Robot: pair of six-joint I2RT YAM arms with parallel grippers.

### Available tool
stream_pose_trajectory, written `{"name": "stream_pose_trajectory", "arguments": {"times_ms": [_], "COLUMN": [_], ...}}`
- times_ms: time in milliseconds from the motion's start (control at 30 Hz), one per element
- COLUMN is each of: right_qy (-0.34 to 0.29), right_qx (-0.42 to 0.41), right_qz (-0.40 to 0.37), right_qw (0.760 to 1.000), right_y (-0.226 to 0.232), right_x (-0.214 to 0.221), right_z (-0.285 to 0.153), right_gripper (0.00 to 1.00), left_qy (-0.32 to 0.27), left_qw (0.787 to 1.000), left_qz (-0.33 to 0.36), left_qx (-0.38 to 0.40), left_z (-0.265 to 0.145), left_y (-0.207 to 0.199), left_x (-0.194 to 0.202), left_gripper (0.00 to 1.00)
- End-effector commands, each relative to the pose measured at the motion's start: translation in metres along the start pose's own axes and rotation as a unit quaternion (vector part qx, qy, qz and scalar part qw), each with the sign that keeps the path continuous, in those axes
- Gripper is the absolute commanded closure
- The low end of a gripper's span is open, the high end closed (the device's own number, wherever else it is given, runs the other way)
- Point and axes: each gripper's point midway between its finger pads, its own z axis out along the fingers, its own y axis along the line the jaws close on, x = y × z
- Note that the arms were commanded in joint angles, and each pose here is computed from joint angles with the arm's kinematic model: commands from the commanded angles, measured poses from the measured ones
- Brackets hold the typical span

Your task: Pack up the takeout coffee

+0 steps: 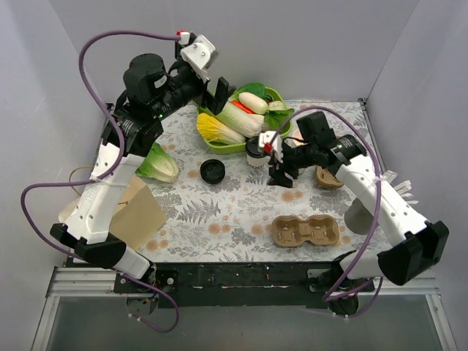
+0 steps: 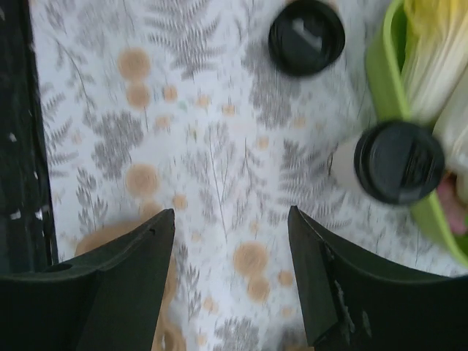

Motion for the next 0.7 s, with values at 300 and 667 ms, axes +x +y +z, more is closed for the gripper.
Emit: {"name": "stream_pose_trajectory", "arguments": {"times_ms": [300,667], "right_qy": [-0.336,-0.35], "right_qx": [-0.045,-0.018], "right_qz": [0.151,0.168], "right_qw": [0.928,0.921], "right_y": [-0.046,-0.005], "right_x": [-0.299,-0.377], "right_z": [0.067,0.174], "right_gripper": [0.3,0.18], "left_qy": [-0.093,-0.031], "left_qw": [0.963,0.962], "left_qz": [0.056,0.05], "left_qx": [-0.245,-0.268], "left_z": [-0.108,-0.148], "left_y": [0.076,0.085], "left_x": [-0.085,-0.043], "left_gripper": [0.05,0.05]}}
